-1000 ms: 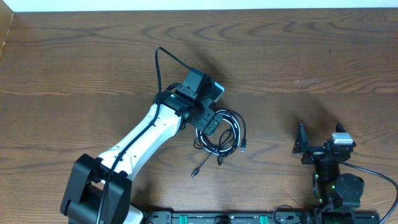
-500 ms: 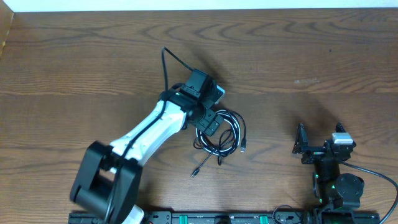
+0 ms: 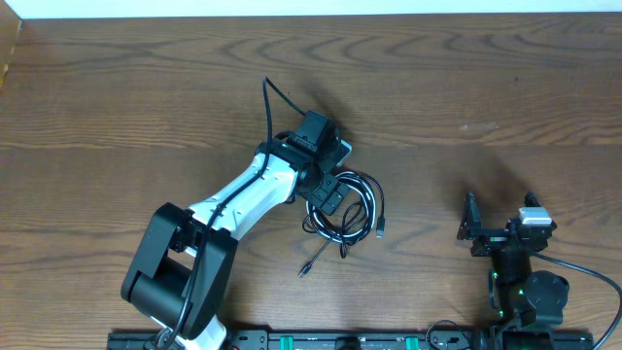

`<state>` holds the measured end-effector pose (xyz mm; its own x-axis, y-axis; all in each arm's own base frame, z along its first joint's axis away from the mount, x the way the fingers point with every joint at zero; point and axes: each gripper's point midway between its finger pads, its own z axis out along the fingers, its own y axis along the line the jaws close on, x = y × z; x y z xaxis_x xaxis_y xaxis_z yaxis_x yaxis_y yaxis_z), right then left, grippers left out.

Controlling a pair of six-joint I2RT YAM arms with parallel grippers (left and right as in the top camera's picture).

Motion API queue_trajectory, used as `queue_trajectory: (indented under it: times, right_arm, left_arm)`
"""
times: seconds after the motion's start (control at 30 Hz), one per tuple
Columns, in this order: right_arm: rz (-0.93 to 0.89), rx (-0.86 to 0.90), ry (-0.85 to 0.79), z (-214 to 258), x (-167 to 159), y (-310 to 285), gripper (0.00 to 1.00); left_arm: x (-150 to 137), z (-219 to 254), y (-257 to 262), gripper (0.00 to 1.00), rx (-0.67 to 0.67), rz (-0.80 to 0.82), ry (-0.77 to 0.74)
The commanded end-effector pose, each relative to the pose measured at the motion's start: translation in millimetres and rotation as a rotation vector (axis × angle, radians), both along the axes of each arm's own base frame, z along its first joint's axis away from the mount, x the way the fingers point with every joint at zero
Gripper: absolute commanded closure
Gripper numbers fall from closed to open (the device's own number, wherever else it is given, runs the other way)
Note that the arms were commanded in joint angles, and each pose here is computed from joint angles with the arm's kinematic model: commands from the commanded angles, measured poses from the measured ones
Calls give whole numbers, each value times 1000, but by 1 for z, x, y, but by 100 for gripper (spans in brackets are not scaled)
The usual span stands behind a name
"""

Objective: Untangle cables
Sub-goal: 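Lower the left gripper onto the cable bundle and close on cables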

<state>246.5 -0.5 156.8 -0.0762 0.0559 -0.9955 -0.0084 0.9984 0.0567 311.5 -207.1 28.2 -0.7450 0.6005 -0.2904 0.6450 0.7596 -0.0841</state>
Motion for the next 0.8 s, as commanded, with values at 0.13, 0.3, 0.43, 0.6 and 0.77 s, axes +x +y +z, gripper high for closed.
queue_trajectory:
  times: [0.13,0.3,0.43,0.6,0.77]
  right_arm:
    - [-17,12,-1,0,0,-3,1]
    - [-17,12,-1,0,0,-3,1]
    - [-17,12,-1,0,0,-3,1]
    - [-17,12,-1,0,0,-3,1]
    - [-17,12,-1,0,0,-3,1]
  left_arm:
    - [-6,-13,2,2,15,-3,36]
    - [-6,-13,2,26,16,-3,37]
    - [-7,-14,2,27,16,-3,38]
    - [-7,-14,2,27,16,-3,39]
    - [-7,-14,2,42,16,-3,39]
